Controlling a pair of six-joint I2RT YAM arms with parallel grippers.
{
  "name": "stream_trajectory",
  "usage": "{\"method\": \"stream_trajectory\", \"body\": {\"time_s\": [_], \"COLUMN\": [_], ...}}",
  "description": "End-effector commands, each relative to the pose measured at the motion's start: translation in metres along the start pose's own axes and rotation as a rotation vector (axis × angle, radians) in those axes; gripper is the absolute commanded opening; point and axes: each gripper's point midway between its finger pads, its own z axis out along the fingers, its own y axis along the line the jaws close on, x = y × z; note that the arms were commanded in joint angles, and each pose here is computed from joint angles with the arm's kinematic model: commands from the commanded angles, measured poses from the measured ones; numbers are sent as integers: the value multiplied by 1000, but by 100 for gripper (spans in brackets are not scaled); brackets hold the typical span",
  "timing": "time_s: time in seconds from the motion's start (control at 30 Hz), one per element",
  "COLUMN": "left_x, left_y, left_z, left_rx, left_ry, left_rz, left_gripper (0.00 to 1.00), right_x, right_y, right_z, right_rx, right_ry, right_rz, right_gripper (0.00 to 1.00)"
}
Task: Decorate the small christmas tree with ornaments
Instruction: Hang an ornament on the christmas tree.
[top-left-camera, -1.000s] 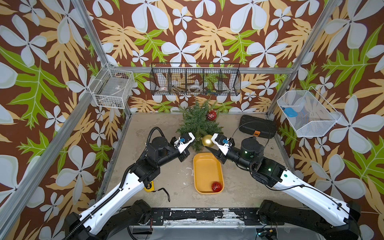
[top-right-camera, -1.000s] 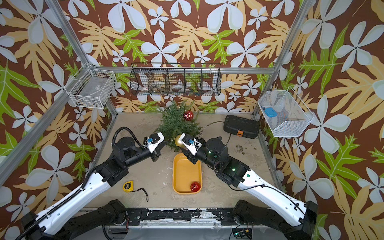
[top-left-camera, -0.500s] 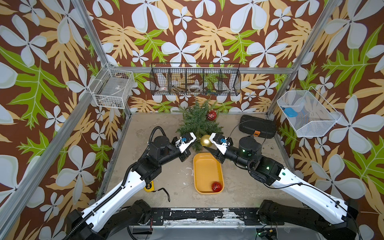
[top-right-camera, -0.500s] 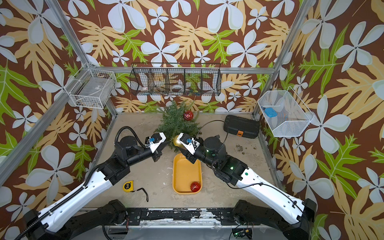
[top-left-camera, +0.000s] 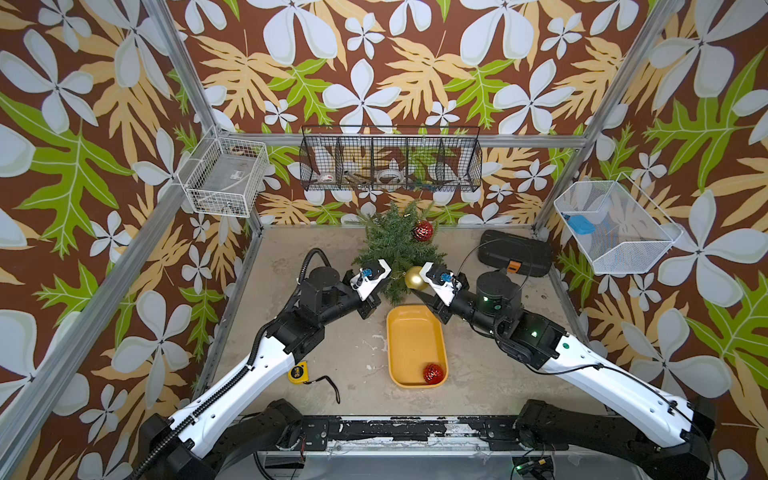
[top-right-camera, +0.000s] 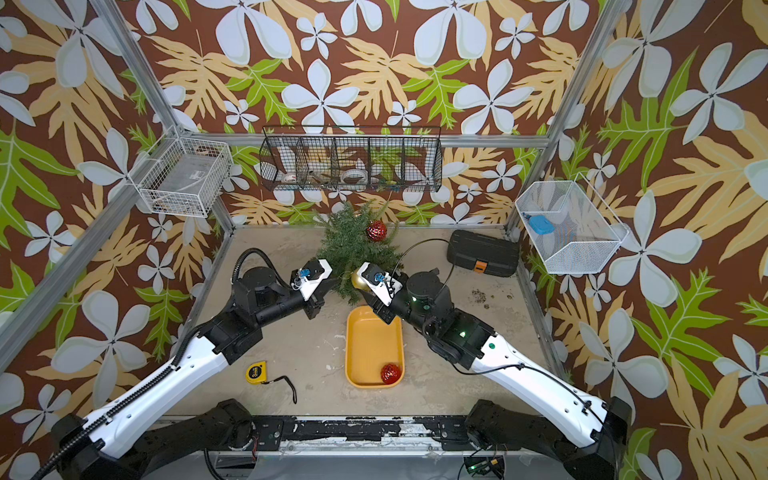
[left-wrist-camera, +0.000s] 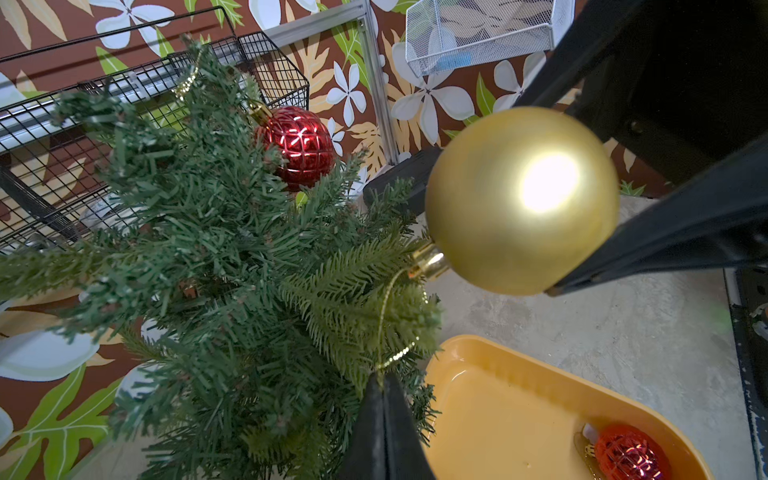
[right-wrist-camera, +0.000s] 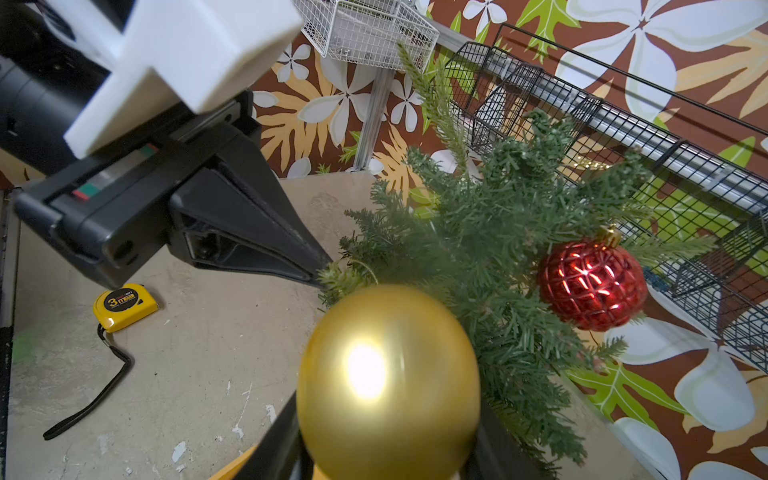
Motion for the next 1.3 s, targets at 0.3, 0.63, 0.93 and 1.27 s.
{"method": "stream_trajectory", "body": {"time_s": [0.3,0.63,0.93,1.27], "left_x": [-3,-15,-16,-1], "left_y": [1,14,31,35], "left_z": [2,-7,-31,-52], "left_rx": [11,-57,-199,-285], "left_ry": [2,-32,-49,-67], "left_rz": [-28,-52,-65,-84], "left_gripper": [0,31,39,41], "right_x": [14,21,21,31], "right_y": [4,12,17,24], "right_z": [2,2,1,-18], "right_rx": [-8,-37,-65,-90], "right_ry": [33,27,21,49], "right_rz": [23,67,123,176], "right_gripper": [23,27,62,71]}}
